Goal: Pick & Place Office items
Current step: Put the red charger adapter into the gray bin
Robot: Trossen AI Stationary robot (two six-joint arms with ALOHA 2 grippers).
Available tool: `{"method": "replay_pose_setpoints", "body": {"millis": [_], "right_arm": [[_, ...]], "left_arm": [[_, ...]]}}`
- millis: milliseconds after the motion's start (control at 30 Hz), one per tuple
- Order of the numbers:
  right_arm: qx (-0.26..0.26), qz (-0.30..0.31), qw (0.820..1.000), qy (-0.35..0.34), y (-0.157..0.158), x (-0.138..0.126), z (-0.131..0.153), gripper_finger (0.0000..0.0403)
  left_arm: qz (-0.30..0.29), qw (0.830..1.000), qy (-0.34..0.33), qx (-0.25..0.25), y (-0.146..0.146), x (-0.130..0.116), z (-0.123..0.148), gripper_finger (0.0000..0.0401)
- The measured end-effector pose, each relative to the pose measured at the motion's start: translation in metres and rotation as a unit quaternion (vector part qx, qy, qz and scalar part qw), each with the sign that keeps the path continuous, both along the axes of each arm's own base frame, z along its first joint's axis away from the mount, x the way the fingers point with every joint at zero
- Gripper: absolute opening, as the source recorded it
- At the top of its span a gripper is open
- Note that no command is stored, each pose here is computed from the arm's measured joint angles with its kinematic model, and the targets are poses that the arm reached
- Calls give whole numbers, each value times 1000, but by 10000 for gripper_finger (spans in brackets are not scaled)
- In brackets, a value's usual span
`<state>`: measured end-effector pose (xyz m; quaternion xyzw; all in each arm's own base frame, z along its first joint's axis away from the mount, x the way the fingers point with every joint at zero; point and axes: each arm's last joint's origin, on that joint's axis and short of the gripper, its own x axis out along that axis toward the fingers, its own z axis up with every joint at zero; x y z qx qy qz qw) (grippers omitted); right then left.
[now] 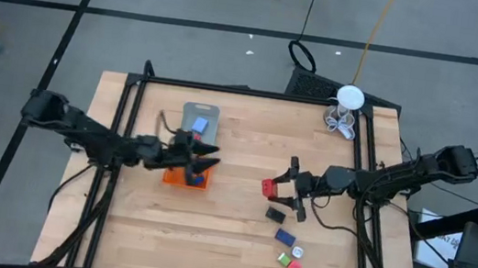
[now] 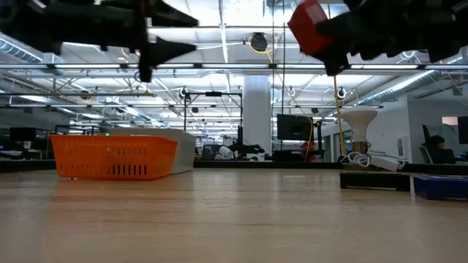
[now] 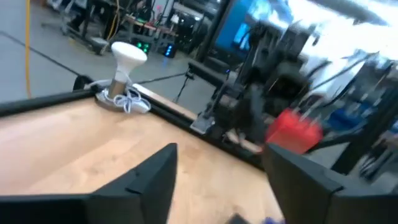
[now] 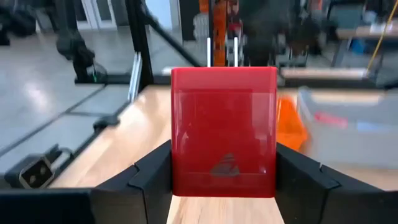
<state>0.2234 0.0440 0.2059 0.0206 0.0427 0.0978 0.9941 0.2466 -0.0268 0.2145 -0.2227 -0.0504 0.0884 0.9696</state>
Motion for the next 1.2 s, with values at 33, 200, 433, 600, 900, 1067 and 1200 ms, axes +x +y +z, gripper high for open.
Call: {"method": "replay_pose_setpoints", "body": {"millis": [33,200,433,600,900,1067,1200], "right_arm": [[-2,-1,1000,-17,-1,0,3,212],[-7,2,998,-57,0,0,11,212],[-9,6,998,-57,3,0,11,212],[-10,10,998,-62,3,-1,12,212],[-12,4,998,-58,2,0,11,212],[-11,5,998,-62,2,0,12,212],[-11,2,998,-64,2,0,12,212]], "left_arm": [[3,1000,8,17,0,9,1,246],[-22,992,23,125,-9,60,8,304],[-69,978,12,196,-23,113,13,330],[-97,971,-2,216,-33,132,19,323],[-125,967,25,220,-43,139,19,306],[-130,966,25,220,-45,139,19,309],[-123,969,14,212,-44,139,21,312]]}}
